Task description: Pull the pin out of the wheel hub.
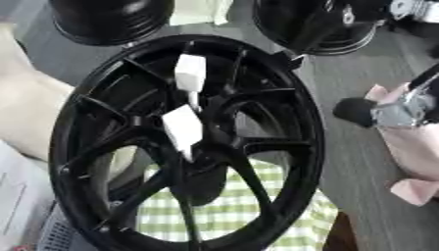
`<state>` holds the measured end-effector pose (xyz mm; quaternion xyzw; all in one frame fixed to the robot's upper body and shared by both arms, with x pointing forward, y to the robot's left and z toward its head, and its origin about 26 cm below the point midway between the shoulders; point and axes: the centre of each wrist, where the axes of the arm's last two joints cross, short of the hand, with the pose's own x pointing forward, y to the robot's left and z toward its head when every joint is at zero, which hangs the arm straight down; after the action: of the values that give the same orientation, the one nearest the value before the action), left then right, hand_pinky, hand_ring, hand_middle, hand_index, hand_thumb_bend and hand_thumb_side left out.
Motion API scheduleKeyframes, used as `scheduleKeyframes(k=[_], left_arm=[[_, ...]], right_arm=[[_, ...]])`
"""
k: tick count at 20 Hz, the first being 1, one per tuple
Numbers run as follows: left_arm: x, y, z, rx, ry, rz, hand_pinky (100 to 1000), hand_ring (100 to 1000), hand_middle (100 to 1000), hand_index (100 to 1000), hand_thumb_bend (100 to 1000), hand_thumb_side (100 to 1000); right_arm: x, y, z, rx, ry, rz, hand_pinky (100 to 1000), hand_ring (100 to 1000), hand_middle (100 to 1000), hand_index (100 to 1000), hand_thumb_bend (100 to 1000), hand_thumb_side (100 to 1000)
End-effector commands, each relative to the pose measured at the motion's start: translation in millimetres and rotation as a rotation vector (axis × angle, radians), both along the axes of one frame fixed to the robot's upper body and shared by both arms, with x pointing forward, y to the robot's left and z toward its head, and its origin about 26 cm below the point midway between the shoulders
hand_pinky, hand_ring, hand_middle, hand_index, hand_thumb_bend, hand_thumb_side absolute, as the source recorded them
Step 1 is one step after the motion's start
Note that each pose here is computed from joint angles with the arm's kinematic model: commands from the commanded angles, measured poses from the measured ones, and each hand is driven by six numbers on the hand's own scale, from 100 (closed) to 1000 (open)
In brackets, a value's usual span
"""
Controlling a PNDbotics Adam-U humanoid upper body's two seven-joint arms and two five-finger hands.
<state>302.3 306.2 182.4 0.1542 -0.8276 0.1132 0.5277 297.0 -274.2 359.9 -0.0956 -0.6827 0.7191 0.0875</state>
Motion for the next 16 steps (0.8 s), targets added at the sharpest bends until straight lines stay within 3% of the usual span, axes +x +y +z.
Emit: scheduleKeyframes(k=[1, 8, 16], left_arm=[[-1.1, 2, 9.2, 0.032, -0.02, -0.003, 654, 639, 446, 616, 732, 440], [-1.3, 3, 9.0, 0.035, -0.017, -0.005, 654, 634, 446, 616, 731, 440], [-1.5, 3, 8.2, 0.033, -0.015, -0.005, 654, 633, 446, 617, 729, 440]], right_arm=[[2.4, 2, 9.4, -0.098, -0.058, 0.033, 886, 753, 740, 836, 388, 444], [29.1, 8, 13.2, -0.194, -0.081, 0.066, 877, 749, 740, 839, 394, 510], [43.9, 20, 13.0, -0.196, -0.083, 0.055, 868, 733, 728, 834, 390, 512]])
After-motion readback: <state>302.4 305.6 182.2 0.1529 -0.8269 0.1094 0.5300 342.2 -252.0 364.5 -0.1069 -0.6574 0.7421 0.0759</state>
